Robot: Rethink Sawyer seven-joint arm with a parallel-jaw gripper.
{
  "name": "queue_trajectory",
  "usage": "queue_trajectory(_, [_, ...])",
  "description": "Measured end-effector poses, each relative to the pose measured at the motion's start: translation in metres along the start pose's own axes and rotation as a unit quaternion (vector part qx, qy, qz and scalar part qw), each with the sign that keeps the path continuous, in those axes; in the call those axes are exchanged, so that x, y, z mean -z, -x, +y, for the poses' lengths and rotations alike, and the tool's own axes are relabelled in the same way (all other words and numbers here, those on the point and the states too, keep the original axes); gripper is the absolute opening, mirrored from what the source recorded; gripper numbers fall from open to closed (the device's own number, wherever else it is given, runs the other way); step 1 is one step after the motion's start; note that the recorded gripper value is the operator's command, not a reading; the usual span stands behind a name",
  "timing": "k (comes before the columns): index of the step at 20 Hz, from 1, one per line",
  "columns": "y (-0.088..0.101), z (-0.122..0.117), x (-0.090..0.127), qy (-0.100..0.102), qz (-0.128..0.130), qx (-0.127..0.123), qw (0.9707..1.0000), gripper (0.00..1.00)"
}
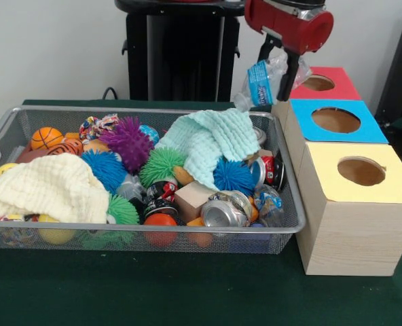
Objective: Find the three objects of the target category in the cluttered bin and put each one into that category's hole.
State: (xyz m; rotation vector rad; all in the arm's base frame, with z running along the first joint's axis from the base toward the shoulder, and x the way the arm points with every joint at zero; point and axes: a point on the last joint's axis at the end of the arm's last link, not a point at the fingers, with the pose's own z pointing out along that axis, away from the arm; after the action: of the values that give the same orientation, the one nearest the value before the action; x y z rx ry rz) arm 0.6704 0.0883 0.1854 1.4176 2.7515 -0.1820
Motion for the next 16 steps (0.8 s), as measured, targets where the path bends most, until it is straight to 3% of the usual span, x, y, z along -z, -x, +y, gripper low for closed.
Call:
queue_trajectory(8, [-0.023, 0.03, 0.037, 0.002, 0.012, -0.041, 0.9991, 0.0])
queue_trajectory(16, [-0.045, 0.067, 0.067, 0.012, 0.006, -0.073, 0.9972, 0.0])
